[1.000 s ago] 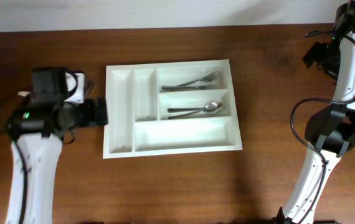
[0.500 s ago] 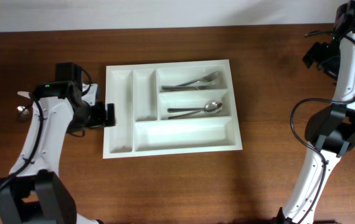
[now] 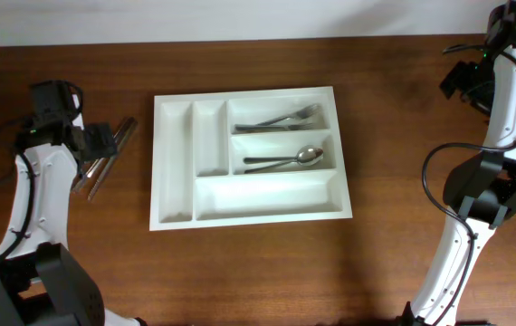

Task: Pack container
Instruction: 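Move the left gripper over the silver tongs left of the tray, then close the left gripper on the silver tongs and lift them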

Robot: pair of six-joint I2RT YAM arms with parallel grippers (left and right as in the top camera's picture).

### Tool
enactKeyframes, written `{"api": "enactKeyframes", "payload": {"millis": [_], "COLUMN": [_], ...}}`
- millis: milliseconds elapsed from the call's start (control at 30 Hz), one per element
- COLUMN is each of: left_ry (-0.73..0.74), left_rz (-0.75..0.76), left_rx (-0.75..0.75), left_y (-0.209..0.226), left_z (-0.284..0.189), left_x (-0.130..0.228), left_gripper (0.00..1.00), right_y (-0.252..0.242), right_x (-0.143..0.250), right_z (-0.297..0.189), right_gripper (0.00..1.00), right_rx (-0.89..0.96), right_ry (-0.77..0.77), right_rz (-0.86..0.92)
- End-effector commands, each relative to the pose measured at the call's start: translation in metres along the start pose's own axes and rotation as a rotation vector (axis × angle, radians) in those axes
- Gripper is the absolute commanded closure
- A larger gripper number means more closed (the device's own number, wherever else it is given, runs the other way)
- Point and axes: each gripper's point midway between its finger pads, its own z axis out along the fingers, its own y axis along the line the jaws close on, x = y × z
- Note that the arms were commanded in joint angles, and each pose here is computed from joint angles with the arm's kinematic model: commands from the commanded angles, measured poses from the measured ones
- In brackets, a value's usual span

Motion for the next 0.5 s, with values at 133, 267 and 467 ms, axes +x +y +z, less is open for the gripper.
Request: {"api": "enactKeyframes", "payload": {"millis": [133,267,467], "left_ry": [-0.162,-0.179,0.012], "left_rz": [0.041,0.091,0.141], "left_rx": [-0.055,-0.056,-0.025], "left_y": [0.006,-0.002,-0.017], "left_z": [0.007,0.037,0.089], "left_x": [-0.045,-0.052,-0.005], "left_gripper": [0.01,0.01,0.01], "right_y": [0.0,0.0,0.0], "right_x": [-0.008,-0.008,-0.008], "right_z": [-0.023,-0.023,-0.023], "right_gripper": [0.01,0.01,0.01], "right_rx": [-0.027,-0.027,-0.027], "right_ry": [-0.05,-0.05,-0.05], "right_rz": [0.007,0.007,0.007]}}
